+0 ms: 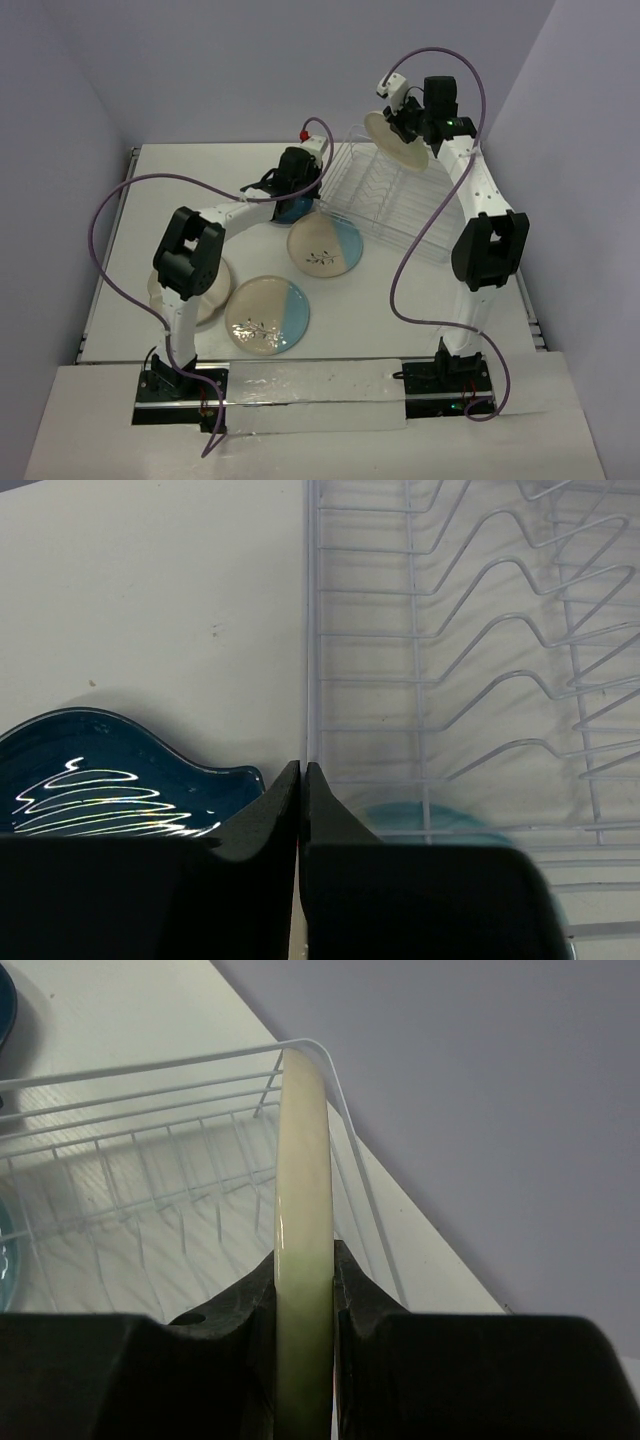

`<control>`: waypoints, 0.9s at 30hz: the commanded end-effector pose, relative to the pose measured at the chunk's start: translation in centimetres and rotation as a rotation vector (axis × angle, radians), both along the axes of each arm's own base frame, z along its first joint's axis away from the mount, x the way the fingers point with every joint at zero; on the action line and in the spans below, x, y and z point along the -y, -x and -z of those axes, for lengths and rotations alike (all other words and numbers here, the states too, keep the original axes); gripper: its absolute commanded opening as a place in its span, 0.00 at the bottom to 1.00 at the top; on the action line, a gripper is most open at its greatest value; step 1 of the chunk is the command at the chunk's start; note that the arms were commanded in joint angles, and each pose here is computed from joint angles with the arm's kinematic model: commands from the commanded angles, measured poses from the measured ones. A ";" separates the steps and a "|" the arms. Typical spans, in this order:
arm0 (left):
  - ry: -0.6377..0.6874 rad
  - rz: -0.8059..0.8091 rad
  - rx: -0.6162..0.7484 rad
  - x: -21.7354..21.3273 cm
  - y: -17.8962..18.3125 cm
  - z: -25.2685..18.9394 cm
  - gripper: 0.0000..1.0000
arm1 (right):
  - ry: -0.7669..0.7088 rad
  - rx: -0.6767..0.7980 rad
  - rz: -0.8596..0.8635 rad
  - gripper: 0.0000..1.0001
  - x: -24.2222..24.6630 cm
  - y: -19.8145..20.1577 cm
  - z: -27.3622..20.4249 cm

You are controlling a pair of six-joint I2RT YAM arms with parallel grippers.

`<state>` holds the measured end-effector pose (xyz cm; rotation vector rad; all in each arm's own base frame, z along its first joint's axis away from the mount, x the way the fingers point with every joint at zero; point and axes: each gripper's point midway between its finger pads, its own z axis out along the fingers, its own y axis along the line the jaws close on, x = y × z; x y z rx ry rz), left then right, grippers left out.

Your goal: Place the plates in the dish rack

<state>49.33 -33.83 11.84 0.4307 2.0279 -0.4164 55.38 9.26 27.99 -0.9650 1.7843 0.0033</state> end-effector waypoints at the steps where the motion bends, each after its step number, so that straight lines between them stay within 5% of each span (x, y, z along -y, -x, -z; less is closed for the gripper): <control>1: 0.001 0.017 0.044 -1.1 0.1 -3.0 0.24 | 0.008 0.289 -0.020 0.00 -0.6 -3.2 -8.2; 7: 0.019 0.036 0.070 -0.8 -0.2 -4.5 0.62 | 0.015 0.277 -0.040 0.00 -1.2 -4.6 -6.6; 14: 0.070 0.043 0.134 -0.5 -1.1 -8.2 0.91 | 0.000 0.229 -0.082 0.00 -1.9 -4.2 -4.4; 18: 0.102 0.014 0.180 -1.2 -1.7 -10.8 0.99 | 0.009 0.214 -0.080 0.00 -1.8 -4.6 -3.2; 27: 0.174 -0.121 0.222 -4.9 -1.6 -13.8 0.99 | -0.017 0.193 -0.103 0.00 -2.2 -4.4 -2.6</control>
